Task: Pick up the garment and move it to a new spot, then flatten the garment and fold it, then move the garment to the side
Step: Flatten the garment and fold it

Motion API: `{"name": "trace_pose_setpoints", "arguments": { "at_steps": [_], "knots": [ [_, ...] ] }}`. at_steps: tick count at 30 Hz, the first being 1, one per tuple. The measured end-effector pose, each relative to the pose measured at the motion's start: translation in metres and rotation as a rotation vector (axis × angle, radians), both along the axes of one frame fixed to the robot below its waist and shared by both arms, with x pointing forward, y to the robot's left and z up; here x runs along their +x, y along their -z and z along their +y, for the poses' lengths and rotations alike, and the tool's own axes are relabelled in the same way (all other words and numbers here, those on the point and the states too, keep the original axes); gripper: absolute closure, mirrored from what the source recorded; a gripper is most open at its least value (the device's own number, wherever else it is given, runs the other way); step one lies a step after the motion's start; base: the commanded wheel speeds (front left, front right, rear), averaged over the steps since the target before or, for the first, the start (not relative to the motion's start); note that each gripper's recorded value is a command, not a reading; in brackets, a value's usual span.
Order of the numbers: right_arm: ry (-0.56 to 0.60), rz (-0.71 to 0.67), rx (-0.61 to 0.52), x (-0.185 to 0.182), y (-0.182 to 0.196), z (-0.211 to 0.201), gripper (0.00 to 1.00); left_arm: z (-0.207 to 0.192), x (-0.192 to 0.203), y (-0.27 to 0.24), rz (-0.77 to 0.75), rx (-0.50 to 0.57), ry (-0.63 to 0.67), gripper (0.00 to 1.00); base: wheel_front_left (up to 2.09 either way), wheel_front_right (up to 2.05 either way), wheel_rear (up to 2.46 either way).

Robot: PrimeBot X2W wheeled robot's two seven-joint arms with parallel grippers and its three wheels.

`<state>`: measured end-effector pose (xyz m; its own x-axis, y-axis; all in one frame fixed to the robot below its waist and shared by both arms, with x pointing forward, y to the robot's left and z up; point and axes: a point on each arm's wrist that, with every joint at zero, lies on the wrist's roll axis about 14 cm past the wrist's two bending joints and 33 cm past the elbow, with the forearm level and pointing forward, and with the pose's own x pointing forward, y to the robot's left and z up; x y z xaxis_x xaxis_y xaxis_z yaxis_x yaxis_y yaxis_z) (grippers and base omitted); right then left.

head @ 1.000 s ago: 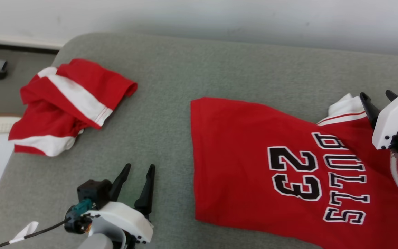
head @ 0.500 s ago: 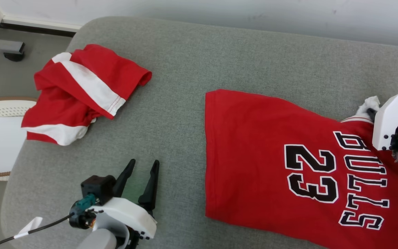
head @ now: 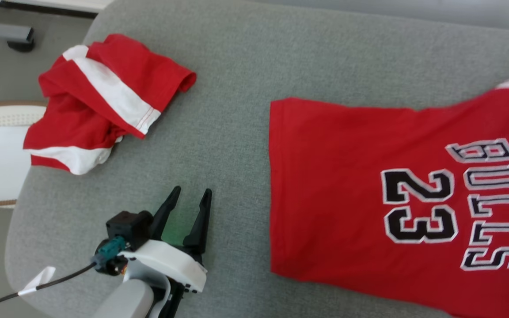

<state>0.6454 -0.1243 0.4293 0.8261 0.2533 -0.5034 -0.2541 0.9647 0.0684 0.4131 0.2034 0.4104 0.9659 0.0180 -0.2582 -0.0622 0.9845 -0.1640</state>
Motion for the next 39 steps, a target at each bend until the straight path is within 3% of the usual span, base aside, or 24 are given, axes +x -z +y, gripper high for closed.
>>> {"name": "trace_pose_setpoints", "arguments": {
  "at_steps": [13,15,16,27,32,39],
  "knots": [
    [0.129,-0.191,0.042,0.064,-0.016,-0.027,1.0,0.012,0.006,0.014,0.02,0.019,-0.031,0.0,0.0,0.0,0.0],
    [0.131,-0.188,0.051,0.064,-0.013,-0.023,0.47,0.013,0.005,0.015,0.024,0.027,-0.034,0.0,0.0,0.0,0.0],
    [0.133,-0.188,0.06,0.064,-0.013,-0.021,0.0,0.014,0.005,0.015,0.024,0.027,-0.034,0.0,0.0,0.0,0.0],
    [0.065,-0.273,0.091,0.022,-0.047,0.014,0.0,0.004,0.007,-0.016,-0.072,0.02,-0.006,0.0,0.0,0.0,0.0],
    [-0.002,-0.353,0.12,-0.015,-0.079,0.037,0.0,-0.002,-0.003,-0.032,-0.114,0.021,0.013,0.0,0.0,0.0,0.0],
    [-0.044,-0.437,0.165,-0.078,-0.11,0.03,0.0,-0.026,-0.014,-0.053,-0.173,0.001,0.07,0.0,0.0,0.0,0.0]
  ]
}}
